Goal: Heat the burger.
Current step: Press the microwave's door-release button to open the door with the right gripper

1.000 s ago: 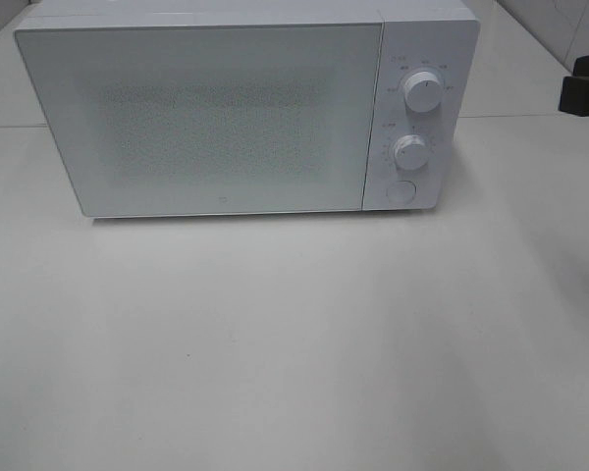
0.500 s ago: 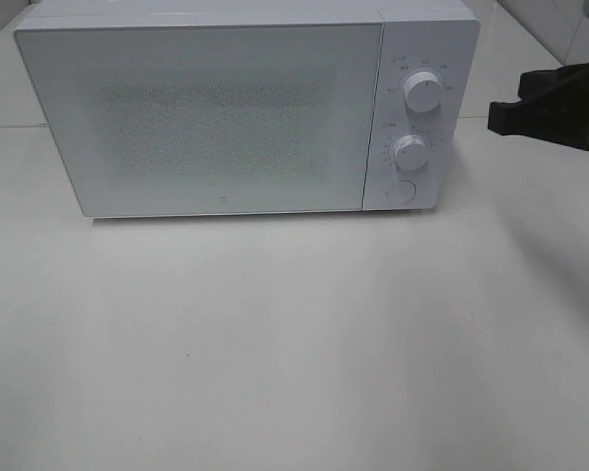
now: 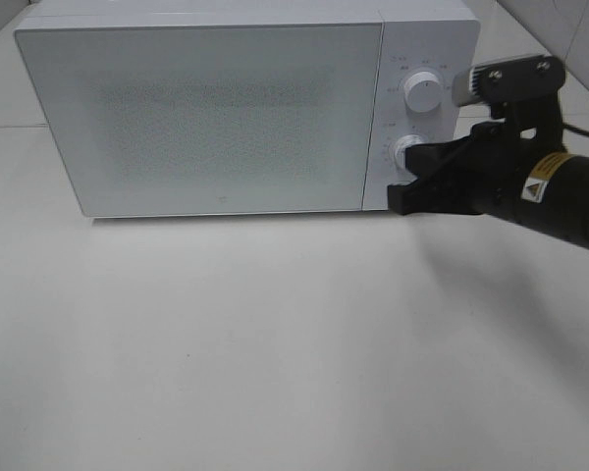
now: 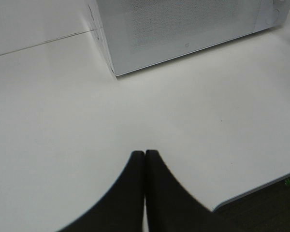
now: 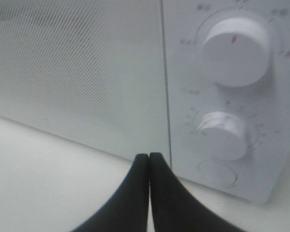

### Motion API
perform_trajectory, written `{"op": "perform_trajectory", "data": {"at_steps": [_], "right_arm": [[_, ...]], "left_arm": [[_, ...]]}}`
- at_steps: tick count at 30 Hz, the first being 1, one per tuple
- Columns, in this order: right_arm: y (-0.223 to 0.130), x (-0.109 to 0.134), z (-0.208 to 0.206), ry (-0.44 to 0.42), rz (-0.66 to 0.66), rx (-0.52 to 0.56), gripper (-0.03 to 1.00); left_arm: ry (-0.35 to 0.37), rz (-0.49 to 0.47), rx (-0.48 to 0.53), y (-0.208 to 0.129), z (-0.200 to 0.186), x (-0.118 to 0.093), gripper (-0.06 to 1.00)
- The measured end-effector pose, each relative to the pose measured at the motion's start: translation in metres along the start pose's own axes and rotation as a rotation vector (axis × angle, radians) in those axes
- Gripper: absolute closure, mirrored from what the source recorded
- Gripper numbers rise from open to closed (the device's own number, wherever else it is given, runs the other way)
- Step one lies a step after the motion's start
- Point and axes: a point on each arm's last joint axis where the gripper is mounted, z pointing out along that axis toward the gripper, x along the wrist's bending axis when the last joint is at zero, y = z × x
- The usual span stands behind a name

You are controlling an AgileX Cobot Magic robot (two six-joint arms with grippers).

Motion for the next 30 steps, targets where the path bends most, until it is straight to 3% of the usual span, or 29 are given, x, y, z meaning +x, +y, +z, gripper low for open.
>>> {"op": "perform_trajectory", "data": {"at_steps": [8, 10, 15, 19, 30], "right_arm": [[-0.029, 0.003, 0.021, -0.032, 0.09, 0.05, 0.97], [-0.039, -0.004, 0.026, -0.107, 0.179, 0.063, 0.97], [-0.044, -0.008, 0.028, -0.16, 0.283, 0.063, 0.97], [-0.053, -0.012, 0.036, -0.208, 0.518, 0.051, 0.97], [-0.051, -0.015, 0.062, -0.218, 0.883, 0.007, 0.97]], "left_arm": [[0.0, 0.0, 0.0, 0.0, 0.0, 0.0, 0.94], [0.0, 0.0, 0.0, 0.0, 0.0, 0.0, 0.94], [0.0, 0.0, 0.0, 0.0, 0.0, 0.0, 0.94], [0.0, 0.0, 0.0, 0.0, 0.0, 0.0, 0.94], [0.0, 0.0, 0.0, 0.0, 0.0, 0.0, 0.94]]}}
